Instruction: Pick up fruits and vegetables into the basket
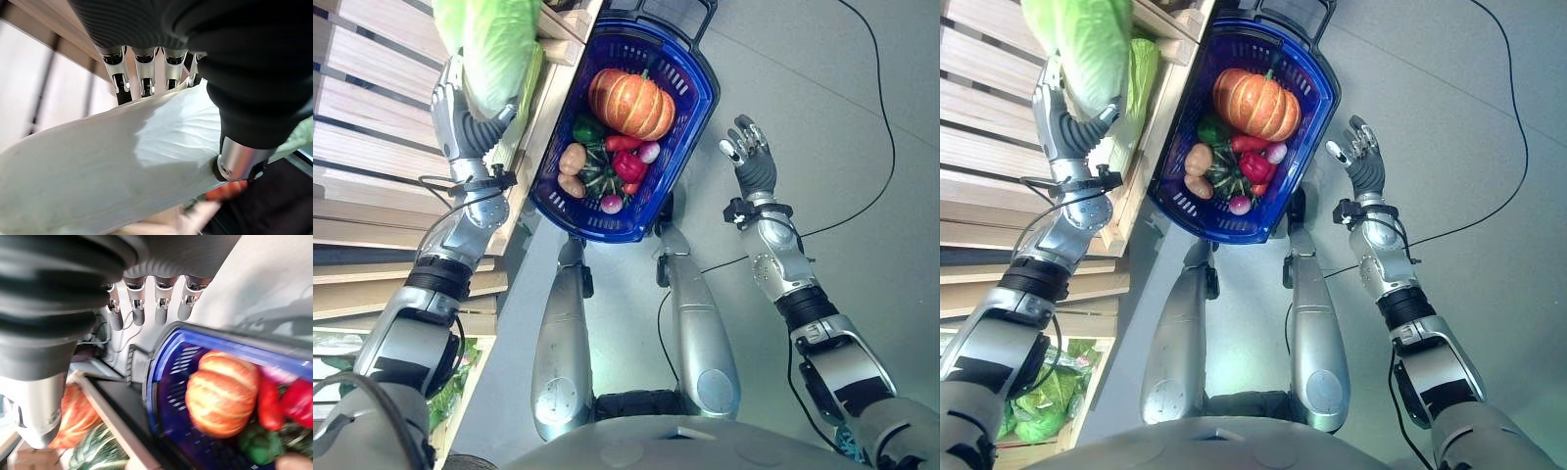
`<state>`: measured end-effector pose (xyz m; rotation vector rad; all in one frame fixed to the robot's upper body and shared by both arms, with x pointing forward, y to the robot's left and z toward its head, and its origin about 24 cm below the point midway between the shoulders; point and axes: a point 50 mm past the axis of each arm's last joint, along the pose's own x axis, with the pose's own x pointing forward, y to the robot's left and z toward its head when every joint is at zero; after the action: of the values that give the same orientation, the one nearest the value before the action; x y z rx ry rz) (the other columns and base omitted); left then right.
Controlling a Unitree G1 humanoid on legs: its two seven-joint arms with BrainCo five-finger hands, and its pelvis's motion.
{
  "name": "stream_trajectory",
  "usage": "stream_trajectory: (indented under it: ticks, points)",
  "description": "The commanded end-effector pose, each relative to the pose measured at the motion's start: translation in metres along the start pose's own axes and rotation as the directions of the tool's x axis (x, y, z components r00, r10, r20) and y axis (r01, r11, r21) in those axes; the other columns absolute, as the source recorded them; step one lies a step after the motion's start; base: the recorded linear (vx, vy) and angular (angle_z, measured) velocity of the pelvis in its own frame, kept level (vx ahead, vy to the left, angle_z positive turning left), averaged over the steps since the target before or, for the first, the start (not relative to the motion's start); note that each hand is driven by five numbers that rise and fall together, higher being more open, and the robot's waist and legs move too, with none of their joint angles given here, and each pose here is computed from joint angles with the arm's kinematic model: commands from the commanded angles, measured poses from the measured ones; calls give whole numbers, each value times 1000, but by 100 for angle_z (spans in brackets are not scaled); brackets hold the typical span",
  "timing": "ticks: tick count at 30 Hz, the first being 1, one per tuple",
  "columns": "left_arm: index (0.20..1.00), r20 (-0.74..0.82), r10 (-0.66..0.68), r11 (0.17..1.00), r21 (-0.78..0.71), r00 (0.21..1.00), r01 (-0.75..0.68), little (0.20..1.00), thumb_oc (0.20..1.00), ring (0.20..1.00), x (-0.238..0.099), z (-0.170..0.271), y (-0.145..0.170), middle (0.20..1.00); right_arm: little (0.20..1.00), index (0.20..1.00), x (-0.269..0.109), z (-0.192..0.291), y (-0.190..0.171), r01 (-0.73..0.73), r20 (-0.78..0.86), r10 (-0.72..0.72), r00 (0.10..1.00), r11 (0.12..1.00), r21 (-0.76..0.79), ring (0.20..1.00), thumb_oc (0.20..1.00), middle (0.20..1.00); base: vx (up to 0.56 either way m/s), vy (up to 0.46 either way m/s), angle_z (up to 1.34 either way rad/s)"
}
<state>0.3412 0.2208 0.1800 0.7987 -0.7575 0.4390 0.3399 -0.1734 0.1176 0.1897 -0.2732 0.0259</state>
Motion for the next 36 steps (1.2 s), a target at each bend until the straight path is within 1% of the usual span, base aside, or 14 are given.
stream_trajectory:
  ticks: [1, 10, 15, 20, 27, 31, 36]
  points:
    - [200, 171, -29, 998, -52, 985, 38, 200, 200, 200, 12, 29, 2, 200, 1000, 1000, -5, 29, 1, -63, 142, 68, 988, 997, -34, 1000, 1000, 1000, 0, 0, 0]
    - [200, 293, -137, 984, -73, 946, 165, 200, 200, 200, 18, 55, -5, 200, 1000, 1000, -8, 49, 26, -217, 225, 218, 950, 976, -30, 1000, 1000, 1000, 2, 4, -2]
    - [200, 352, -224, 959, -90, 909, 271, 200, 200, 200, 17, 71, -12, 200, 1000, 1000, -9, 59, 41, -284, 257, 283, 924, 958, -33, 1000, 1000, 1000, 0, 0, 0]
    - [200, 374, -259, 932, -144, 890, 332, 200, 200, 200, 14, 83, -20, 200, 1000, 1000, -9, 62, 55, -343, 251, 339, 907, 939, -31, 1000, 1000, 1000, 0, 0, 0]
    - [200, 400, -305, 907, -155, 865, 391, 200, 200, 200, 15, 95, -28, 200, 1000, 1000, -9, 64, 68, -408, 237, 398, 886, 913, -11, 1000, 1000, 1000, 0, 0, 0]
    - [200, 437, -330, 887, -160, 837, 433, 200, 200, 200, 13, 105, -35, 200, 1000, 1000, -9, 64, 77, -443, 230, 428, 874, 896, 15, 1000, 1000, 1000, 0, 0, 0]
    - [200, 451, -342, 873, -173, 824, 457, 200, 200, 200, 12, 113, -40, 200, 1000, 1000, -9, 63, 84, -477, 216, 458, 862, 878, 41, 1000, 1000, 1000, 0, 0, 0]
